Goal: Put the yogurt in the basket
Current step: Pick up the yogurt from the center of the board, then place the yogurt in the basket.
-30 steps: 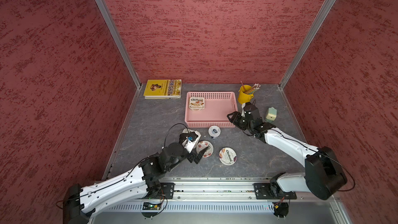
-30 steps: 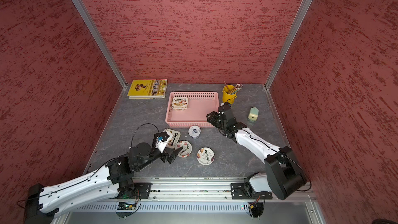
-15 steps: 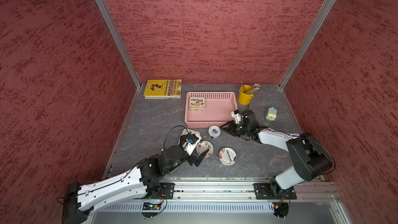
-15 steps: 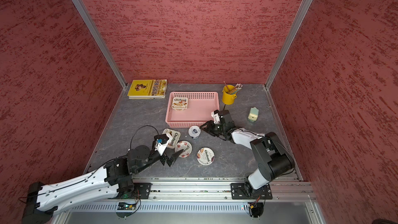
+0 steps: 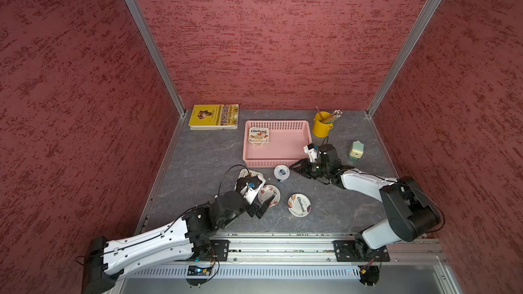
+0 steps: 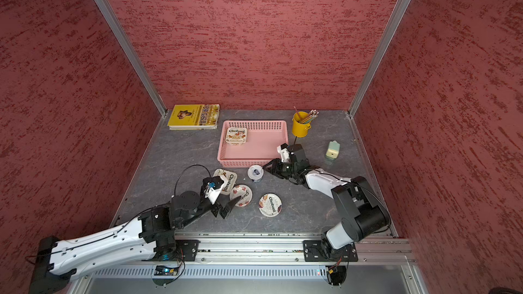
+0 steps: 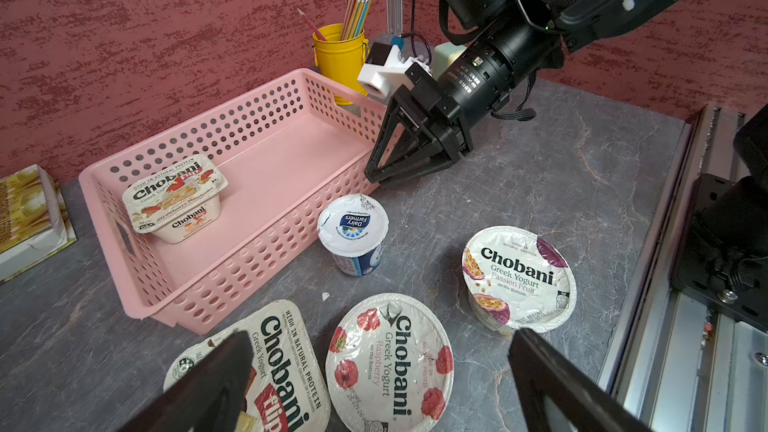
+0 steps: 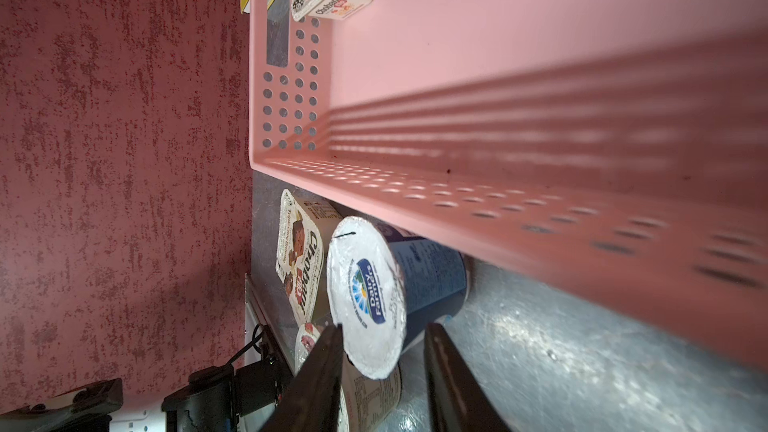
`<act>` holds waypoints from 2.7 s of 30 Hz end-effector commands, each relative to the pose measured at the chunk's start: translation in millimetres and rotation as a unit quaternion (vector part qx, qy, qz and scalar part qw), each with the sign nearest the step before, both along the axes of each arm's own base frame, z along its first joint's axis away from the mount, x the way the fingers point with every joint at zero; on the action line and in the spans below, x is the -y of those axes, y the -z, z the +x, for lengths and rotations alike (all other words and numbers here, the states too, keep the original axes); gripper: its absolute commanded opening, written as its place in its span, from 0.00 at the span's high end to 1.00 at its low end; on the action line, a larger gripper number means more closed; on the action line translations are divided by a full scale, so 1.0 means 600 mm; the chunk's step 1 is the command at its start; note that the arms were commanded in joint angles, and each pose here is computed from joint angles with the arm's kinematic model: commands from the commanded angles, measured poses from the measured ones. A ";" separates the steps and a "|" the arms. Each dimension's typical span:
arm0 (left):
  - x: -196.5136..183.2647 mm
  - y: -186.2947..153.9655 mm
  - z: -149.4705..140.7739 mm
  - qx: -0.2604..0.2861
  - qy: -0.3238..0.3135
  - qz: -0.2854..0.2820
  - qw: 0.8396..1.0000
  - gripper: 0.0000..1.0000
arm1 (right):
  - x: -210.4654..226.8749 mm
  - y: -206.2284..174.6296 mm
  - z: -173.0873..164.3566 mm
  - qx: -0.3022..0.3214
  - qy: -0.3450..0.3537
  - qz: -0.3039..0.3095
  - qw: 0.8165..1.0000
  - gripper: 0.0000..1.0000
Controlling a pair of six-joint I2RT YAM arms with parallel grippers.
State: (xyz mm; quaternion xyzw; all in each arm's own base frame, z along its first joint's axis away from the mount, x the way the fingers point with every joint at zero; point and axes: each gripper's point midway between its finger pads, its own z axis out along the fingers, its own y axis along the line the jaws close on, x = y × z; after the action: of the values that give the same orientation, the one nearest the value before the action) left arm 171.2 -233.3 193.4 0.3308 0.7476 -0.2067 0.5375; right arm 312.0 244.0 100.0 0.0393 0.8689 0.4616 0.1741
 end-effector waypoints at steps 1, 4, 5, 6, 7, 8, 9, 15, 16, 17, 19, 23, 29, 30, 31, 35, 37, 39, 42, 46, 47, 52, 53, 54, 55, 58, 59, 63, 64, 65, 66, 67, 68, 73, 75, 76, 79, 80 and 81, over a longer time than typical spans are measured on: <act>0.002 -0.025 0.002 0.006 -0.004 -0.015 1.000 0.00 | 0.005 0.007 0.009 0.006 0.005 -0.013 1.000 0.66; 0.000 -0.023 0.001 0.006 -0.004 -0.013 1.000 0.00 | 0.000 0.013 0.010 0.003 0.002 -0.014 1.000 0.67; -0.001 -0.023 0.001 0.005 -0.005 -0.012 1.000 0.00 | -0.002 0.016 0.010 0.002 0.000 -0.015 1.000 0.67; -0.002 -0.023 0.001 0.005 -0.006 -0.012 1.000 0.00 | -0.004 0.018 0.010 0.001 0.000 -0.016 1.000 0.67; -0.003 -0.024 0.001 0.005 -0.006 -0.013 1.000 0.00 | -0.005 0.021 0.009 0.001 -0.001 -0.017 1.000 0.67; -0.004 -0.024 0.002 0.005 -0.008 -0.013 1.000 0.00 | -0.007 0.022 0.010 0.000 -0.001 -0.016 1.000 0.67; -0.004 -0.024 0.002 0.005 -0.008 -0.014 1.000 0.00 | -0.009 0.024 0.010 0.000 -0.002 -0.015 1.000 0.67; -0.007 -0.023 0.000 0.004 -0.009 -0.013 1.000 0.00 | -0.019 0.024 0.013 0.000 -0.005 -0.009 1.000 0.68; -0.008 -0.024 0.000 0.005 -0.010 -0.014 1.000 0.00 | -0.022 0.022 0.014 0.001 -0.005 -0.008 1.000 0.68; -0.008 -0.024 0.000 0.005 -0.010 -0.012 1.000 0.00 | -0.024 0.021 0.014 0.000 -0.007 -0.007 1.000 0.68; -0.008 -0.024 0.000 0.005 -0.010 -0.013 1.000 0.00 | -0.029 0.017 0.014 0.002 -0.009 -0.006 1.000 0.69; -0.008 -0.022 0.000 0.004 -0.010 -0.012 1.000 0.00 | -0.037 0.013 0.015 0.006 -0.014 -0.005 1.000 0.70; -0.009 -0.019 0.000 0.002 -0.010 -0.009 1.000 0.00 | -0.043 0.020 0.013 0.001 -0.019 -0.007 1.000 0.72; -0.009 -0.020 0.000 0.003 -0.011 -0.010 1.000 0.00 | -0.043 0.021 0.013 0.000 -0.019 -0.007 1.000 0.73; -0.010 -0.019 0.000 0.002 -0.011 -0.009 1.000 0.00 | -0.044 0.022 0.012 0.000 -0.020 -0.007 1.000 0.73; -0.010 -0.019 0.000 0.002 -0.011 -0.010 1.000 0.00 | -0.045 0.025 0.012 -0.002 -0.020 -0.009 1.000 0.78; -0.010 -0.018 0.000 0.001 -0.011 -0.008 1.000 0.00 | -0.046 0.025 0.012 -0.002 -0.020 -0.009 1.000 0.83; -0.010 -0.018 0.000 0.002 -0.011 -0.009 1.000 0.00 | -0.047 0.023 0.012 -0.002 -0.020 -0.009 1.000 0.85; -0.010 -0.018 0.000 0.002 -0.011 -0.009 1.000 0.00 | -0.046 0.023 0.012 -0.002 -0.020 -0.009 1.000 0.90; -0.011 -0.018 0.000 0.001 -0.012 -0.009 1.000 0.00 | -0.047 0.020 0.011 0.000 -0.022 -0.008 1.000 0.96; -0.011 -0.018 0.000 0.002 -0.012 -0.010 1.000 0.00 | -0.046 0.020 0.011 -0.001 -0.022 -0.008 1.000 0.98; -0.011 -0.018 0.000 0.001 -0.012 -0.008 1.000 0.00 | -0.047 0.008 0.008 0.003 -0.024 -0.006 1.000 1.00; -0.011 -0.020 0.000 0.002 -0.012 -0.010 1.000 0.00 | -0.047 0.004 0.007 0.004 -0.026 -0.006 1.000 1.00; -0.012 -0.021 0.000 0.003 -0.013 -0.010 1.000 0.00 | -0.047 0.001 0.005 0.005 -0.028 -0.005 1.000 1.00; -0.012 -0.021 0.000 0.003 -0.013 -0.011 1.000 0.00 | -0.047 -0.004 0.004 0.007 -0.029 -0.004 1.000 1.00; -0.014 -0.023 0.000 0.006 -0.014 -0.011 1.000 0.00 | -0.047 -0.021 -0.001 0.013 -0.033 0.002 0.999 1.00; -0.015 -0.024 0.000 0.007 -0.015 -0.011 1.000 0.00 | -0.046 -0.029 -0.002 0.016 -0.033 0.004 0.999 1.00; -0.019 -0.025 0.001 0.009 -0.019 -0.012 1.000 0.00 | -0.044 -0.067 -0.010 0.032 -0.038 0.008 0.999 1.00; -0.021 -0.025 0.001 0.009 -0.021 -0.012 1.000 0.00 | -0.042 -0.075 -0.012 0.035 -0.037 0.009 0.999 1.00; -0.023 -0.026 0.001 0.010 -0.023 -0.011 1.000 0.00 | -0.042 -0.077 -0.013 0.033 -0.037 0.008 0.999 1.00; -0.027 -0.027 0.002 0.011 -0.027 -0.010 1.000 0.00 | -0.039 -0.103 -0.017 0.048 -0.036 0.015 0.998 1.00; -0.031 -0.027 0.003 0.012 -0.031 -0.010 0.999 0.00 | -0.039 -0.113 -0.017 0.052 -0.036 0.016 0.998 1.00; -0.035 -0.031 0.003 0.015 -0.034 -0.011 0.999 0.00 | -0.039 -0.121 -0.018 0.056 -0.036 0.017 0.998 1.00; -0.048 -0.041 0.003 0.025 -0.043 -0.020 0.999 0.00 | -0.046 -0.165 0.002 0.078 -0.035 0.021 0.996 1.00; -0.051 -0.042 0.002 0.026 -0.044 -0.020 0.999 0.00 | -0.056 -0.172 0.016 0.080 -0.037 0.026 0.996 1.00; -0.051 -0.042 0.003 0.027 -0.044 -0.018 0.999 0.00 | -0.064 -0.178 0.026 0.083 -0.040 0.030 0.995 1.00; -0.052 -0.040 0.004 0.026 -0.046 -0.012 0.999 0.00 | -0.085 -0.174 0.058 0.081 -0.046 0.033 0.995 1.00; -0.052 -0.041 0.004 0.027 -0.047 -0.010 0.998 0.00 | -0.093 -0.172 0.069 0.080 -0.048 0.032 0.995 1.00; -0.053 -0.041 0.005 0.028 -0.049 -0.008 0.998 0.00 | -0.099 -0.170 0.079 0.081 -0.051 0.032 0.995 1.00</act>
State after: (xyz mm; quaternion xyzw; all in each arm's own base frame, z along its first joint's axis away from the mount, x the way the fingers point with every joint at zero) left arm 172.7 -204.0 209.3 0.2983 0.7470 -0.1849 0.5646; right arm 349.8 291.6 200.2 -0.0201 0.8406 0.4951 0.2187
